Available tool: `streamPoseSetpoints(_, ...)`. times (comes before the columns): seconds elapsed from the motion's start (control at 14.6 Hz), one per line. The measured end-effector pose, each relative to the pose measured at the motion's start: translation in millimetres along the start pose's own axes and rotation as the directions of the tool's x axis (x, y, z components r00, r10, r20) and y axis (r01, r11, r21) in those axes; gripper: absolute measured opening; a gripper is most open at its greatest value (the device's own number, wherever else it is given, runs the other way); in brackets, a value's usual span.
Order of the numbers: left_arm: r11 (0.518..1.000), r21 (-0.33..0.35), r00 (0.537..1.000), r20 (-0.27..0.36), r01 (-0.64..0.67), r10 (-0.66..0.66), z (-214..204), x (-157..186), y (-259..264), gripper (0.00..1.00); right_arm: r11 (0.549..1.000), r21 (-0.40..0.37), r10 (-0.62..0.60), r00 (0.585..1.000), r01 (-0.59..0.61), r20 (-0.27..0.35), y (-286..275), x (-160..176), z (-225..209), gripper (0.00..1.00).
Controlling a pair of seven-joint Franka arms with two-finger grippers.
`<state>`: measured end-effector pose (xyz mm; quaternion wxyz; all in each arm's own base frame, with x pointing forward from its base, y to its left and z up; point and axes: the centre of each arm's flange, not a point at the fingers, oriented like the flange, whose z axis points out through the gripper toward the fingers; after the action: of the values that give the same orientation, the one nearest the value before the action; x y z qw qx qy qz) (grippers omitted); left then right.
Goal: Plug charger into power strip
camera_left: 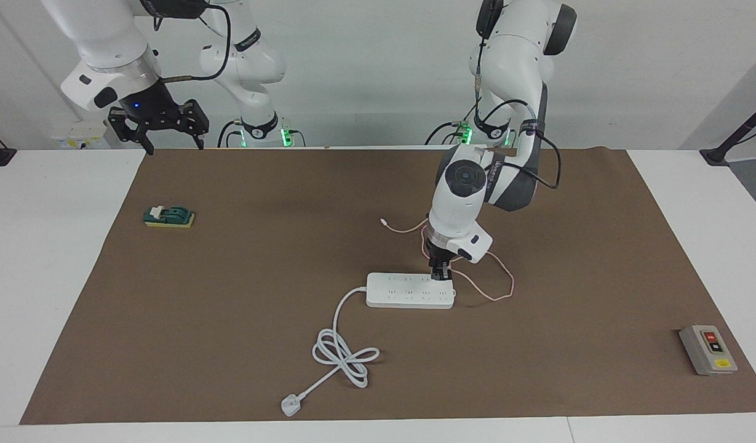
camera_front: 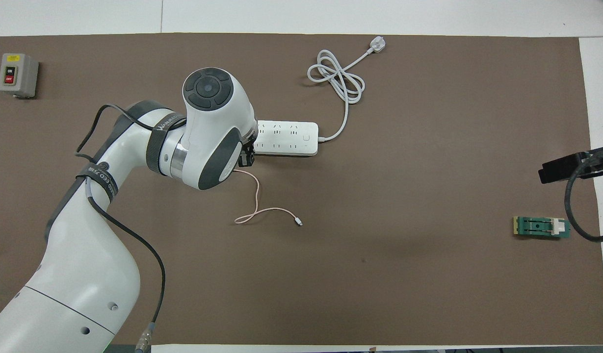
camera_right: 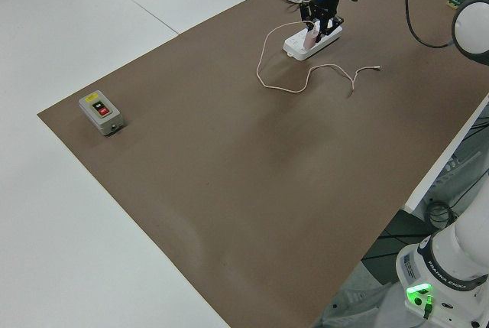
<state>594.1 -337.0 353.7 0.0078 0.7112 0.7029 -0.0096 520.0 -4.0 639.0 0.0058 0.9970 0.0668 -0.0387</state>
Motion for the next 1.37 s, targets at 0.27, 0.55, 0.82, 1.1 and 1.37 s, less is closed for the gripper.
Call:
streamPoseSetpoints(0.27, 1.0, -0.005, 1.0, 0.002, 0.001, -0.001, 1.1, 1.0, 0.2, 0.31, 1.0, 0.0, 0.0, 1.0, 0.0, 0.0, 0.0, 0.0, 0.0, 1.0)
streamPoseSetpoints(0.55, 1.0, -0.01, 1.0, 0.002, 0.001, -0.001, 1.3, 3.4, 1.8, 0.31, 1.0, 0.0, 0.0, 1.0, 0.0, 0.0, 0.0, 0.0, 0.0, 1.0)
streamPoseSetpoints(0.82, 1.0, -0.019, 1.0, 0.007, -0.001, 0.001, 1.1, 3.0, 2.5, 0.31, 1.0, 0.0, 0.0, 1.0, 0.0, 0.0, 0.0, 0.0, 0.0, 1.0)
streamPoseSetpoints(1.1, 1.0, -0.025, 1.0, 0.01, -0.014, 0.014, 1.3, 3.1, 3.0, 0.31, 1.0, 0.0, 0.0, 1.0, 0.0, 0.0, 0.0, 0.0, 0.0, 1.0)
streamPoseSetpoints(1.37, 0.999, -0.025, 1.0, 0.009, -0.025, 0.025, 1.2, 3.8, 2.9, 0.31, 1.0, 0.0, 0.0, 1.0, 0.0, 0.0, 0.0, 0.0, 0.0, 1.0)
